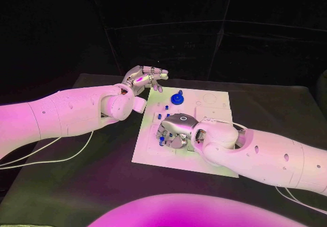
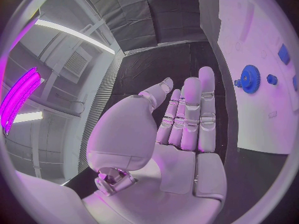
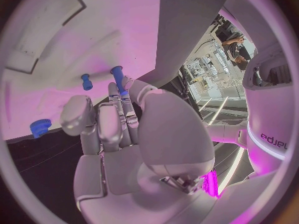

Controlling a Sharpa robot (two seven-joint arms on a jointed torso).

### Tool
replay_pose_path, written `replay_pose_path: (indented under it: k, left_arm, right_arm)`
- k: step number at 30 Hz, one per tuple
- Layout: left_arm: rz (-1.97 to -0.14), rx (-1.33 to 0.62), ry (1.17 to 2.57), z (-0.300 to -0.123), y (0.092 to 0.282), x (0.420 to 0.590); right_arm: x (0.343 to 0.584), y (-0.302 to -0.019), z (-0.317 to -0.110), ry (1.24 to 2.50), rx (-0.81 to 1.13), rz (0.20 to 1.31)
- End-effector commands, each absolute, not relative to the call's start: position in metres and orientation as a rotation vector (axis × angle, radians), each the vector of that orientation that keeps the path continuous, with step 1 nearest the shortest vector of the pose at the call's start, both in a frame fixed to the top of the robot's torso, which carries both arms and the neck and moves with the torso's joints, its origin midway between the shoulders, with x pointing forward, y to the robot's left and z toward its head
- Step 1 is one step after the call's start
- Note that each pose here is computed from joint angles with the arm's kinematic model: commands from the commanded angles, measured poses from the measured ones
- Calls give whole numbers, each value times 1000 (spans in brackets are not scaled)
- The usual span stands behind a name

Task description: Assemble the parts on the task board

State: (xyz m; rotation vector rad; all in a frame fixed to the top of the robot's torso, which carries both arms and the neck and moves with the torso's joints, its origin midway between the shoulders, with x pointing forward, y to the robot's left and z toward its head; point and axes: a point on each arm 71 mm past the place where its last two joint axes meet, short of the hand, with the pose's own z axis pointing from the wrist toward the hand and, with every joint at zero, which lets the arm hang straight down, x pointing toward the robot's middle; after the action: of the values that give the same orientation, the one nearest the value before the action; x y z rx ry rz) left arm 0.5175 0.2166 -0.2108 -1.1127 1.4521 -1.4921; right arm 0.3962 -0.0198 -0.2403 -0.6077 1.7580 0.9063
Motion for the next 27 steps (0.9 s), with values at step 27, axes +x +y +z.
replay_pose_path:
  k: [27]
  left_arm:
    - [-1505,-1110,1448,-209,218,518]
  right_arm:
    - [398,-29,-230,1629,-474,950]
